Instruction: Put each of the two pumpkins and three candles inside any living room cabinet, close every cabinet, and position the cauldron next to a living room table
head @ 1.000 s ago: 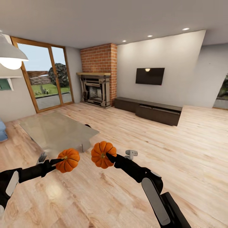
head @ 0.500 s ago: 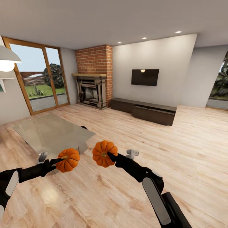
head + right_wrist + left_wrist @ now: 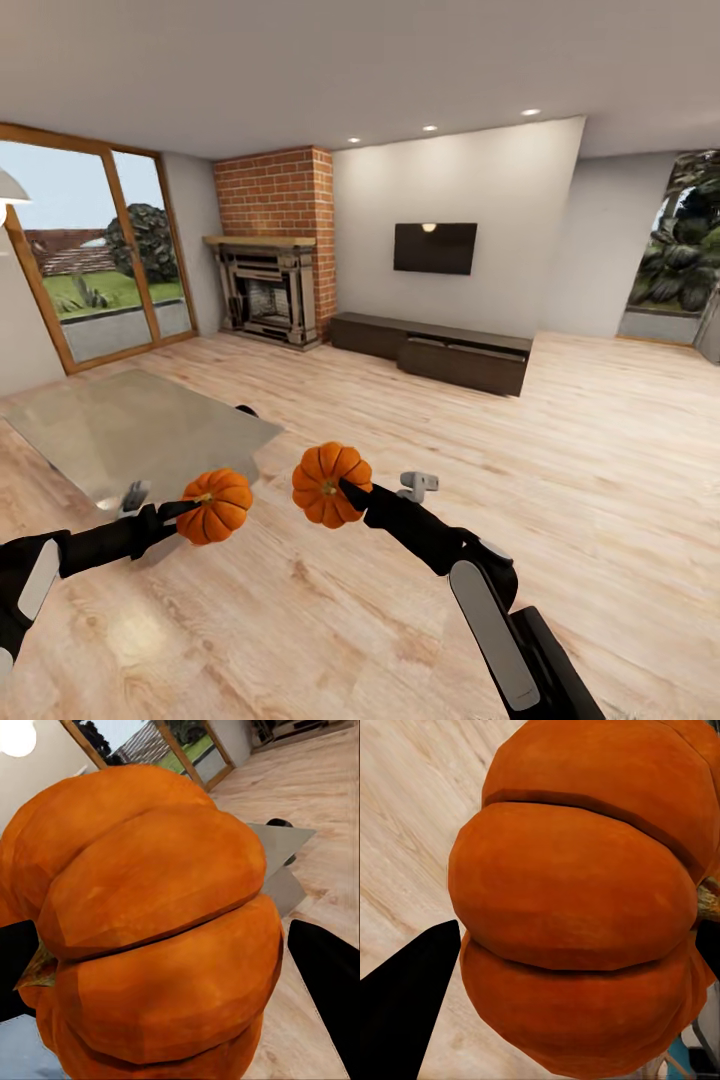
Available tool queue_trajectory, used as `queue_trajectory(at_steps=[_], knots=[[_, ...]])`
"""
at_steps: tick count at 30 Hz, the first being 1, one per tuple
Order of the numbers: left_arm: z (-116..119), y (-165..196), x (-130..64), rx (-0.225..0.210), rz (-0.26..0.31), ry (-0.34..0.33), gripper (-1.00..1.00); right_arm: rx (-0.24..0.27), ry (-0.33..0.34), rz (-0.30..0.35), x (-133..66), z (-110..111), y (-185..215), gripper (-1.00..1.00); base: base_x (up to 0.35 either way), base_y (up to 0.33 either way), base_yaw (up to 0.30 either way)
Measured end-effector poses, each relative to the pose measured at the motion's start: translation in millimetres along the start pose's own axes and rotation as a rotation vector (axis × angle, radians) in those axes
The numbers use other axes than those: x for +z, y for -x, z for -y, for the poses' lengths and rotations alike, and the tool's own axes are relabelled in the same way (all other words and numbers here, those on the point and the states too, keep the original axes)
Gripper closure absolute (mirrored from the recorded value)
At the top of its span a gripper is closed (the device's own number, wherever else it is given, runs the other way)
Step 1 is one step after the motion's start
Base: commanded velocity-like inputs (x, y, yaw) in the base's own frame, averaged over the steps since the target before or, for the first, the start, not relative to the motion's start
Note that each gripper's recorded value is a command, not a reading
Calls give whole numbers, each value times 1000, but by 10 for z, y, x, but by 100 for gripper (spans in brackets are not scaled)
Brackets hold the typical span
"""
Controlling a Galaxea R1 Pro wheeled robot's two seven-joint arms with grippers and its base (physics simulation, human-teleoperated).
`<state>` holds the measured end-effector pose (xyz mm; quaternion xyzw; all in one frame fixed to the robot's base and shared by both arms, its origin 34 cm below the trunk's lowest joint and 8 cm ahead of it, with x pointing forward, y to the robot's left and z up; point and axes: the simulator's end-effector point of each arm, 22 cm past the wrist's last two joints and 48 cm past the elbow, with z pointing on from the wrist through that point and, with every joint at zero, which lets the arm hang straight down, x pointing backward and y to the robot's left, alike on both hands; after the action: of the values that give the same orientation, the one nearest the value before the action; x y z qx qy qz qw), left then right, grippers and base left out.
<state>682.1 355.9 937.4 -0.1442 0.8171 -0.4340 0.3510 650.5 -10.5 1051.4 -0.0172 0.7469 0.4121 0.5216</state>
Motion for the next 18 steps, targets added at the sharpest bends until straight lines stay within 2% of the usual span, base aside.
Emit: queue_trajectory(at_steps=[18], knots=[[226,119,-139,13,12,-6,100,-7,-4,0,-55,-147,160,100,0,0,-259]])
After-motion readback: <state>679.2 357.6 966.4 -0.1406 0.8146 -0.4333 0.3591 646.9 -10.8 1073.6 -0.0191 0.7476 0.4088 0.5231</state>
